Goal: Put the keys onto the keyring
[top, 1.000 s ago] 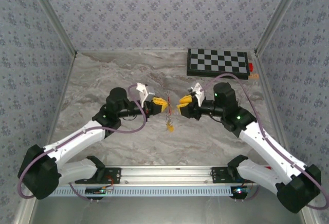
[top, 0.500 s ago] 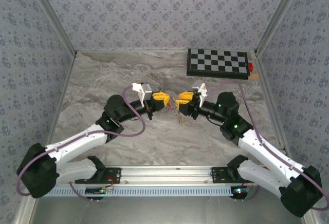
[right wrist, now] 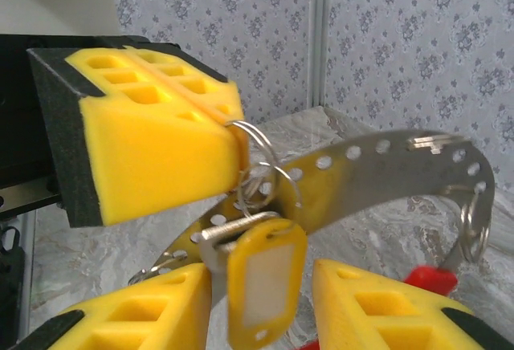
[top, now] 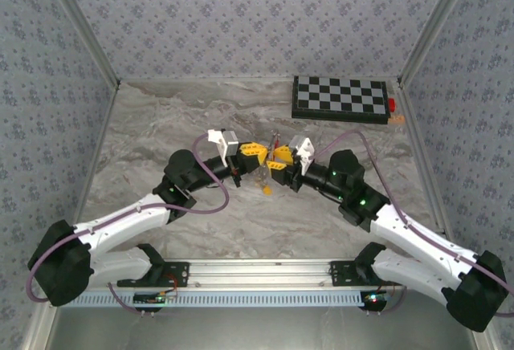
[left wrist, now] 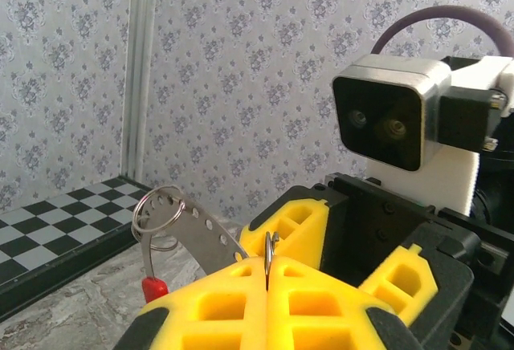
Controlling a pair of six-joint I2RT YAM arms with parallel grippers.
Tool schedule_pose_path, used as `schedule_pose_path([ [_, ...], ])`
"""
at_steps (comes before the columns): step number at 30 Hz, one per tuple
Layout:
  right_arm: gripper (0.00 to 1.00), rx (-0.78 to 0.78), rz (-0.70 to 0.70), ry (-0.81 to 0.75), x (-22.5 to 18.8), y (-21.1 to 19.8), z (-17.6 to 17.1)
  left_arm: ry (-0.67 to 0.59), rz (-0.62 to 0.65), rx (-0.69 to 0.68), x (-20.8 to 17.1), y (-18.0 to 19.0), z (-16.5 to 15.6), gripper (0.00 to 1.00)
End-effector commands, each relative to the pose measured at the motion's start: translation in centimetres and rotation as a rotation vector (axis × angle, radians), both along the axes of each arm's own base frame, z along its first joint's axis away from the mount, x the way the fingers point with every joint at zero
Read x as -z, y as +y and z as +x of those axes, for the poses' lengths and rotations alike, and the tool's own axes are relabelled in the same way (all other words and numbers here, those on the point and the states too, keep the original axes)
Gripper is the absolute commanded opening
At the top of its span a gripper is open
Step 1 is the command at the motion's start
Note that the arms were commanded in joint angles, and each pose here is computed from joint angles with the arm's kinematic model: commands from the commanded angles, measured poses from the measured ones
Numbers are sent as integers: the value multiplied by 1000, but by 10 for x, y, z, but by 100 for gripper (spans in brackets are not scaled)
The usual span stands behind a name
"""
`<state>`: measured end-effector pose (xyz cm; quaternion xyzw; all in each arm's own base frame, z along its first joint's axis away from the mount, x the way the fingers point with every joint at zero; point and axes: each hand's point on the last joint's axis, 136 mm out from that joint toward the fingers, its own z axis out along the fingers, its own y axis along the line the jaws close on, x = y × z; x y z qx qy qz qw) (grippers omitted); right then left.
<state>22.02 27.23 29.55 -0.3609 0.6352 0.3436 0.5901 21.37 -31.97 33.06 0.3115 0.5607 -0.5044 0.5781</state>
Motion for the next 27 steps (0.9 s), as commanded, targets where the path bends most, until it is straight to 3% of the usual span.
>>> schedule_pose_path([
  [1,38,41,-19,-75,-8,0,5,-41,-61,11,-22,0,-4,0],
  [4,35,56,-27,-99,-9,0,5,-37,-56,14,-20,-1,-4,0],
  [9,14,54,-47,-121,-5,2,1,-38,-58,12,-21,-1,-4,0],
  [15,1,36,-73,-126,4,4,-4,-42,-65,7,-24,1,-4,0],
  [21,4,18,-104,-119,12,7,-8,-43,-71,12,-26,1,-5,0],
  [24,12,26,-106,-118,12,6,-8,-41,-66,15,-24,0,-5,0],
  [27,27,33,-95,-109,11,3,-9,-38,-65,5,-23,1,-4,0],
])
